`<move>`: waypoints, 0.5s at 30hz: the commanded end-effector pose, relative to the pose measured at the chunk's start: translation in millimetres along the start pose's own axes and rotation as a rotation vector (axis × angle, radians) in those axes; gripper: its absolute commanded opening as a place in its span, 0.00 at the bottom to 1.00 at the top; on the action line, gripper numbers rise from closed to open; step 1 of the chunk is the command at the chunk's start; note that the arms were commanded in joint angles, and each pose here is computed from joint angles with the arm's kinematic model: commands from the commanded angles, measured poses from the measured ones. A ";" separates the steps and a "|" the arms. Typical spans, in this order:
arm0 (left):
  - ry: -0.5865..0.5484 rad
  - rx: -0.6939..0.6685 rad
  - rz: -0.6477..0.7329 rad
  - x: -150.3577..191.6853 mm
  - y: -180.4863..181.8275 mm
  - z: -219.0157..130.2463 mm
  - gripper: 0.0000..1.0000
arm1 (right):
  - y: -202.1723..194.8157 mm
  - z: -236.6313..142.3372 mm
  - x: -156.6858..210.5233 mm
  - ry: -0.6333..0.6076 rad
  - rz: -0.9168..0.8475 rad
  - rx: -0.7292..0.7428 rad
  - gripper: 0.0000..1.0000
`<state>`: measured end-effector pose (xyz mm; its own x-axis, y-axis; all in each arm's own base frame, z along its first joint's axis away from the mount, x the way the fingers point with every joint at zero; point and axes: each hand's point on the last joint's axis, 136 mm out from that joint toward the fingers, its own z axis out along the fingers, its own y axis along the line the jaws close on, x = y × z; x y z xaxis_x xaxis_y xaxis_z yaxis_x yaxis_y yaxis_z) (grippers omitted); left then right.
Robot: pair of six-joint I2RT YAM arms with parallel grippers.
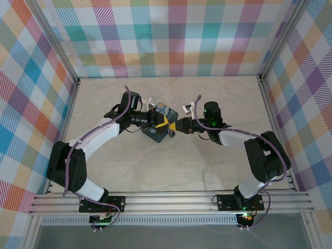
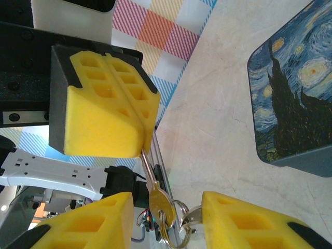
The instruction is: Unlock a padlock with a key
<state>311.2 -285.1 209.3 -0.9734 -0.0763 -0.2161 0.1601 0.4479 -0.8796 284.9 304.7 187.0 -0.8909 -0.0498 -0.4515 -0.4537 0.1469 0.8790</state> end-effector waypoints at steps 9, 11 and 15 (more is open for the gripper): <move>0.009 0.032 0.018 3.6 -7.9 -5.1 0.00 | 11.9 9.4 -3.1 0.018 -0.041 -0.040 0.27; 0.009 0.033 0.019 3.0 -8.2 -4.8 0.00 | 11.6 9.5 -3.3 0.017 -0.038 -0.039 0.25; 0.015 0.032 0.021 4.7 -8.0 -5.1 0.00 | 10.7 9.4 -1.9 0.020 -0.033 -0.038 0.21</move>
<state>310.2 -285.5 209.8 -0.9742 -0.0719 -0.2137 0.1606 0.4438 -0.8816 280.4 310.7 184.7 -0.8938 -0.0663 -0.4435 -0.4484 0.1390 0.8830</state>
